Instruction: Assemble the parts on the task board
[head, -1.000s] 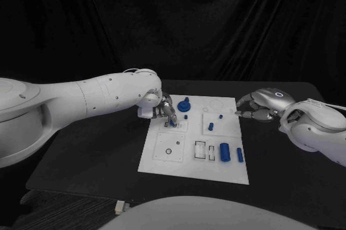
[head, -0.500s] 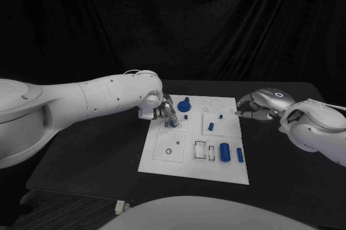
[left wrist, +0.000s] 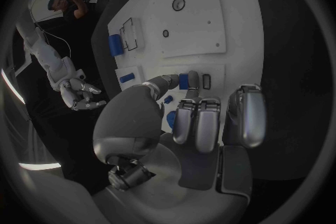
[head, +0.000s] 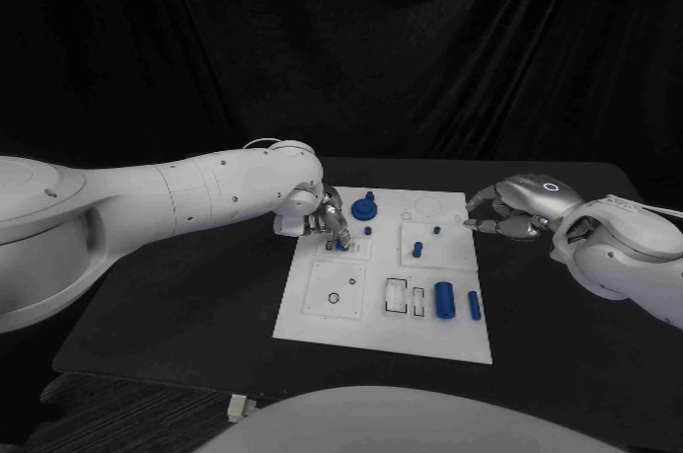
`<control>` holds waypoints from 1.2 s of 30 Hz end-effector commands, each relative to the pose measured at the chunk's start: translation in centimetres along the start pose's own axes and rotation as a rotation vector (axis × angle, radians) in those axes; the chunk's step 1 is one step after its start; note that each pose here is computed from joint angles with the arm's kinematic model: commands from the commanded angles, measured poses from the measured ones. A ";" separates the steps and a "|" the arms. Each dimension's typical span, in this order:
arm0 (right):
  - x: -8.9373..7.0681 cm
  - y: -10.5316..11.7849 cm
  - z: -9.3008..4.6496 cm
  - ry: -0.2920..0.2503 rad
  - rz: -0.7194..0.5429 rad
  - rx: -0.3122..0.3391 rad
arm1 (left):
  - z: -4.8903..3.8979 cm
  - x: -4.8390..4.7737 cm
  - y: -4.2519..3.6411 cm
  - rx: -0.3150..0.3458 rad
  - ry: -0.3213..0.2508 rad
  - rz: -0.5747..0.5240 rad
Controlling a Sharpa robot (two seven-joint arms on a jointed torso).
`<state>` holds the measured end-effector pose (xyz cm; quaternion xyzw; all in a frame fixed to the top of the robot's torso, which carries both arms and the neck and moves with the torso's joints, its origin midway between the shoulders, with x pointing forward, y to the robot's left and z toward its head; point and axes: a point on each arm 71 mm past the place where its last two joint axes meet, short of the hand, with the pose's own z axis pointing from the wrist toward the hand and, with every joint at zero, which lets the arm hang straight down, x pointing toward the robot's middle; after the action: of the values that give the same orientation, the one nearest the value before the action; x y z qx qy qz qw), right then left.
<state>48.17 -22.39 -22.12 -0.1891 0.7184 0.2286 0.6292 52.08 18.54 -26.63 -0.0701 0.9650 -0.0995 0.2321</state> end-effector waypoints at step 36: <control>0.2 -0.1 0.1 0.013 0.026 0.020 | 0.55 0.41 -0.40 0.009 -0.003 0.009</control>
<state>48.23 -22.37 -22.24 -0.1825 0.7235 0.2306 0.6246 52.25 18.23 -26.73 -0.0683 0.9639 -0.0989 0.2377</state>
